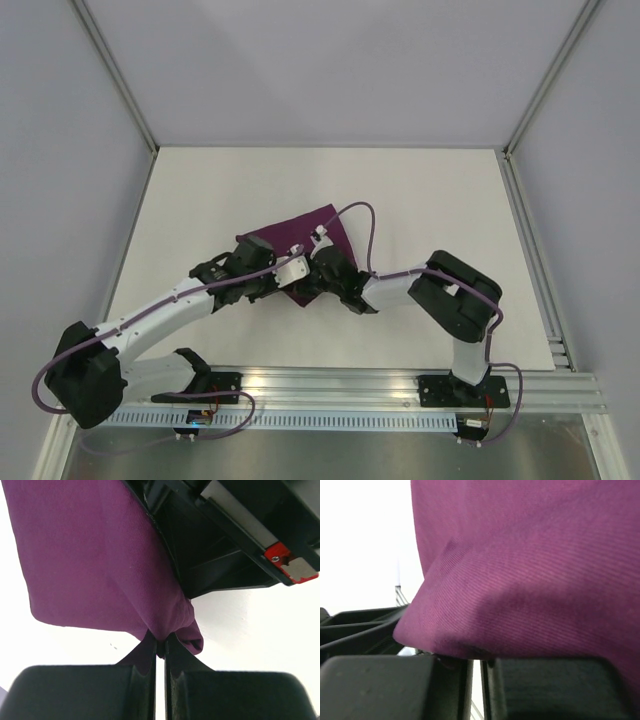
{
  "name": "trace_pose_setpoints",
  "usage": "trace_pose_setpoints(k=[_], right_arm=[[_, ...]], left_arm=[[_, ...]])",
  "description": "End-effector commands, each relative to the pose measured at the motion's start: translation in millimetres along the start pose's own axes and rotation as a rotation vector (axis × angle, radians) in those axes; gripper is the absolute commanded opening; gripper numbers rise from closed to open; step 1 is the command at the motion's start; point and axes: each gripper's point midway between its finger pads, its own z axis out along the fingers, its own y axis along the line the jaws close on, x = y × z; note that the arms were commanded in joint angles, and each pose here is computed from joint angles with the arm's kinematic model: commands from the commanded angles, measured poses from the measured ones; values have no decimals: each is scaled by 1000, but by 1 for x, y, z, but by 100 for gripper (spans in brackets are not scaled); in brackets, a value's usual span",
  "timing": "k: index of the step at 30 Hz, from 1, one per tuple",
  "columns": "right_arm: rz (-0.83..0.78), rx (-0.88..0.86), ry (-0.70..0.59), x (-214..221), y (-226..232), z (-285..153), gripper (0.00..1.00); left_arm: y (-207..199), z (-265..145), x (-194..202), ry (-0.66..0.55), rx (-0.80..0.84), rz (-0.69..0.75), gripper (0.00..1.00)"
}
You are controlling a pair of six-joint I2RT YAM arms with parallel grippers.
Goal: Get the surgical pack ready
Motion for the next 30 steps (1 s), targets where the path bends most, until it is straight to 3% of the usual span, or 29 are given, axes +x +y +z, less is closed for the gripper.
trace_pose_setpoints(k=[1, 6, 8, 10, 11, 12, 18, 19, 22, 23, 25, 30], right_arm=[[37, -165, -190, -43, 43, -1, 5], [54, -240, -252, -60, 62, -5, 0], [53, -254, -251, -62, 67, -1, 0], [73, -245, -236, -60, 64, 2, 0], [95, -226, -226, -58, 60, 3, 0], [102, -210, -222, -56, 54, 4, 0], [145, -198, -226, -54, 39, 5, 0], [139, -207, -228, -55, 41, 6, 0], [113, -197, -218, -56, 43, 10, 0], [108, -200, -222, -57, 45, 11, 0], [114, -198, -230, -59, 44, 12, 0], [154, -234, -271, -69, 46, 16, 1]], left_arm=[[-5, -15, -31, -115, 51, -36, 0], [0, -20, -40, -140, 46, -42, 2], [1, -18, -41, -138, 47, -35, 19], [1, -13, -37, -126, 41, -18, 27], [3, -10, -34, -112, 28, -10, 38], [3, -5, -30, -107, 15, 0, 42], [8, 7, -17, -56, -22, 43, 47], [8, 8, -20, -67, -17, 42, 47], [7, 10, -24, -83, -11, 34, 31], [7, 11, -25, -83, -11, 36, 18], [9, 9, -27, -88, -14, 28, 0], [8, -14, -45, -163, 9, 5, 0]])
